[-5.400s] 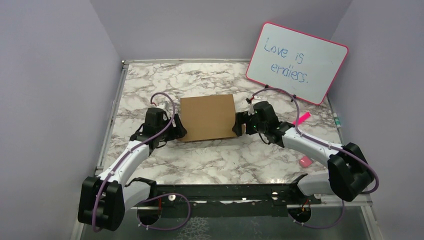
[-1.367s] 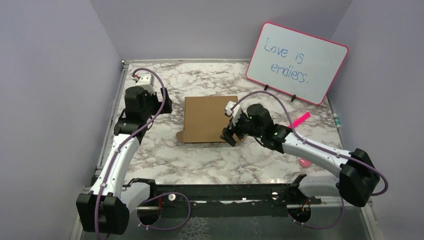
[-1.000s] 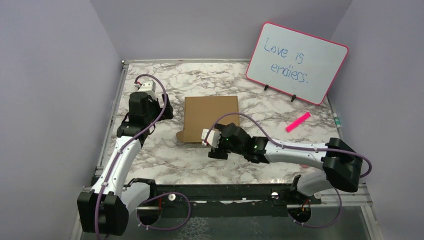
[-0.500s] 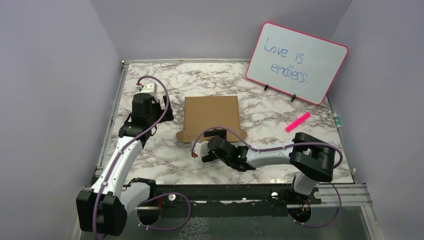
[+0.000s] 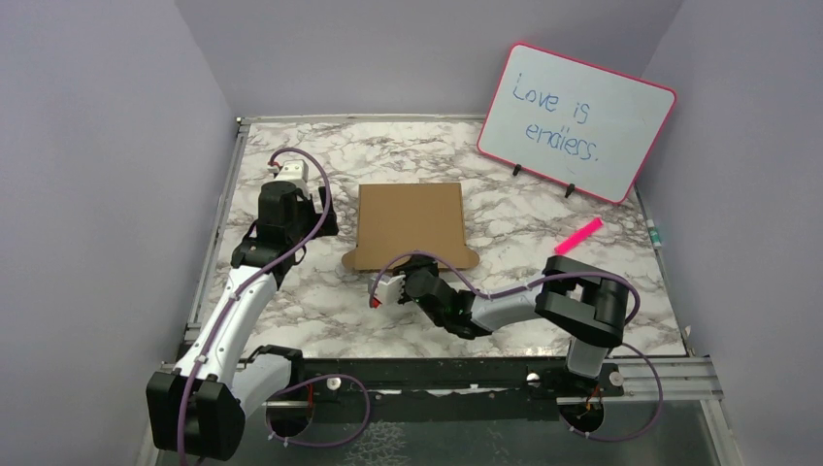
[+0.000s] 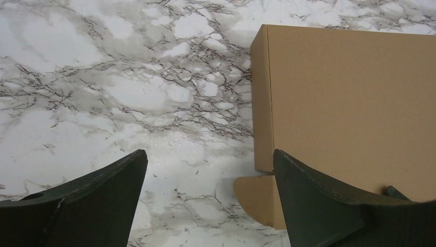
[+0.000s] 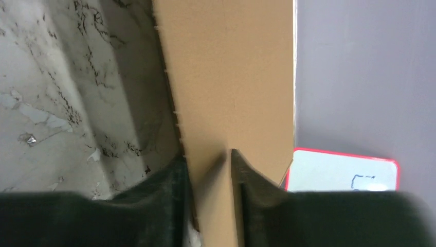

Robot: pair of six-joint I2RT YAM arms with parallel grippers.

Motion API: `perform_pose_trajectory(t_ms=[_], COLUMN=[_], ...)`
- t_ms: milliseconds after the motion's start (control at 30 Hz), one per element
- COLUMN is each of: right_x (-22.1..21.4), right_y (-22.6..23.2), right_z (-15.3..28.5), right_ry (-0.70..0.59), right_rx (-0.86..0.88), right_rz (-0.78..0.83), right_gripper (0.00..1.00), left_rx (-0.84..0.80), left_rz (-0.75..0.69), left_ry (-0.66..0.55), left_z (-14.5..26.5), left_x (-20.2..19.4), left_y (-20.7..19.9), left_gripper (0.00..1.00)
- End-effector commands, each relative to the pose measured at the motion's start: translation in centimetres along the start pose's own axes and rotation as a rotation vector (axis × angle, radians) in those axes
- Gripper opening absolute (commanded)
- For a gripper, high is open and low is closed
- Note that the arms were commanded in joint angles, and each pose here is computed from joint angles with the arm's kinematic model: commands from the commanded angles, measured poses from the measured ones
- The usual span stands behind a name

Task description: Fold the paper box

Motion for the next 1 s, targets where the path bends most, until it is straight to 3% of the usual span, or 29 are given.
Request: perform_pose_trajectory(t_ms=[0,200,967], right_x=[1.4,2.2,8.0], right_y=[-1.8,-3.0,-10.8], right_z=[0.7,1.8,6.8], right_ry=[-0.039,-0.042,0.006], right_rx=[-0.06,-0.015,0.316], right_rz=[-0.038,-0.052,-0.2], right_gripper=[0.26,0.07,0.02], left_rx=[-0.017,-0.067,-0.119], left_rz=[-0.008,-0.001,0.023], left_ry=[-0.021,-0.058,-0.245], left_z=[0.4,0.9,10.2], left_x=[0.2,1.4,10.2], left_y=[-0.3,-0.9,-1.0], left_gripper=[0.92,0.91,0.9])
Point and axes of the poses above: each gripper's point midway between its finger pads, its own z axis back along the fingers, its own y axis along the line the jaws close on, x = y × z, the point moved 7 cm from there along z, back along the fingers, and after that the axes turned 11 degrees about -z, right-handed, at the moved point
